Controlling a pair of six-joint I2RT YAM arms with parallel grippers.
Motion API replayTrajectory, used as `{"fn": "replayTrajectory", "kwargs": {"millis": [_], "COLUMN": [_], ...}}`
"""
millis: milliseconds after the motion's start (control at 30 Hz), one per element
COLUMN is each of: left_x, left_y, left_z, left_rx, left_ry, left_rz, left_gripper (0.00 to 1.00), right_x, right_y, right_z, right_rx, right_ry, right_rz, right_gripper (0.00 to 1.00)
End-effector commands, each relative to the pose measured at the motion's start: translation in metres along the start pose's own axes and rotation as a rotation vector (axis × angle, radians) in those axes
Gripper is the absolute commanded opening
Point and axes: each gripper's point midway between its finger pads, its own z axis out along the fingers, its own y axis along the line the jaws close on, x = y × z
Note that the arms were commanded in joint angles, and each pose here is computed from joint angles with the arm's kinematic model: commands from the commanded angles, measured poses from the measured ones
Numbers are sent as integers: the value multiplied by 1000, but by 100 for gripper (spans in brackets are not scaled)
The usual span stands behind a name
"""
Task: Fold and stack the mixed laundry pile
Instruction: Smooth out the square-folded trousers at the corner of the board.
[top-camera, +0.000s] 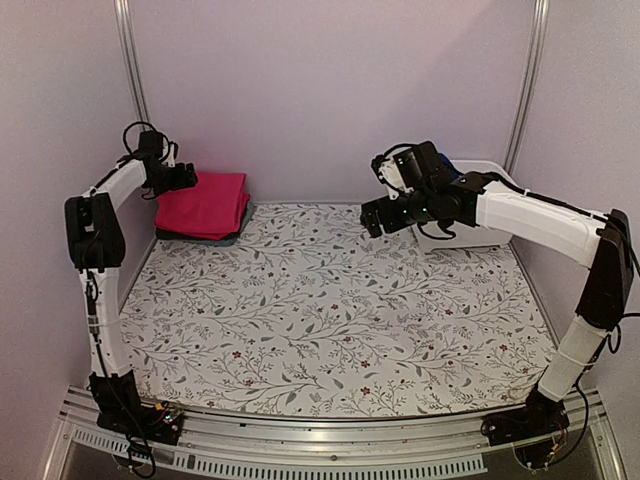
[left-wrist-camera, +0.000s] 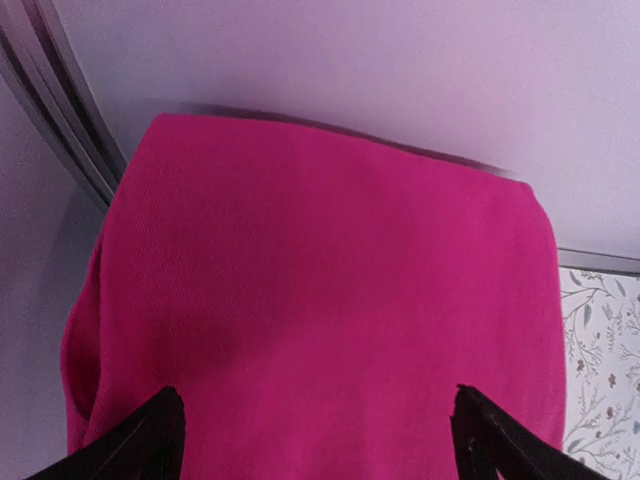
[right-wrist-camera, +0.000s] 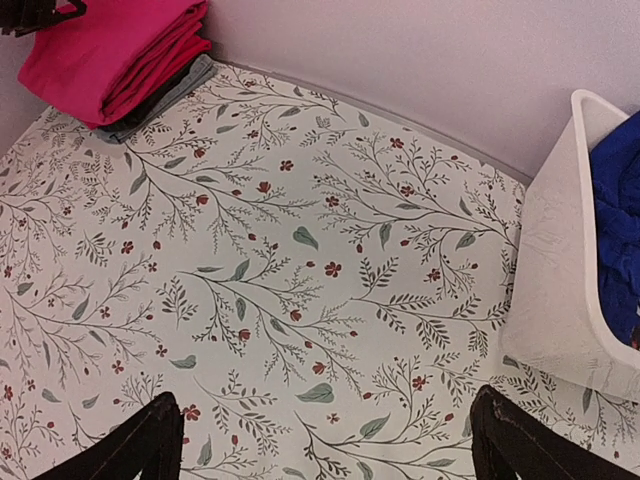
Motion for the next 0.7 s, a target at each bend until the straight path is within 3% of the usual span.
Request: {"fn": "replayTrajectory", "kwargs": {"millis": [0, 167, 267, 433, 667], "left_x": [17, 39, 43, 0, -73], "left_y": [51, 105, 116, 86, 36], "left_z": [15, 28, 28, -7, -110], "left_rx": [-108, -227, -238, -191, -297], "left_ry": [28, 83, 99, 6, -168], "left_rz": [-115, -196, -205, -108, 38], "left_gripper": [92, 93, 94, 100, 100], "right_x": [1, 5, 7, 2, -20], "right_y": [1, -5, -9, -21, -81], "right_z": [-10, -9, -9, -13, -39], "right_rx": [-16, 9, 15, 27, 81], "right_ry": [-10, -1, 3, -12, -95], "right_rz": [53, 74, 92, 117, 197], "right_gripper": [99, 99, 99, 99, 99]}}
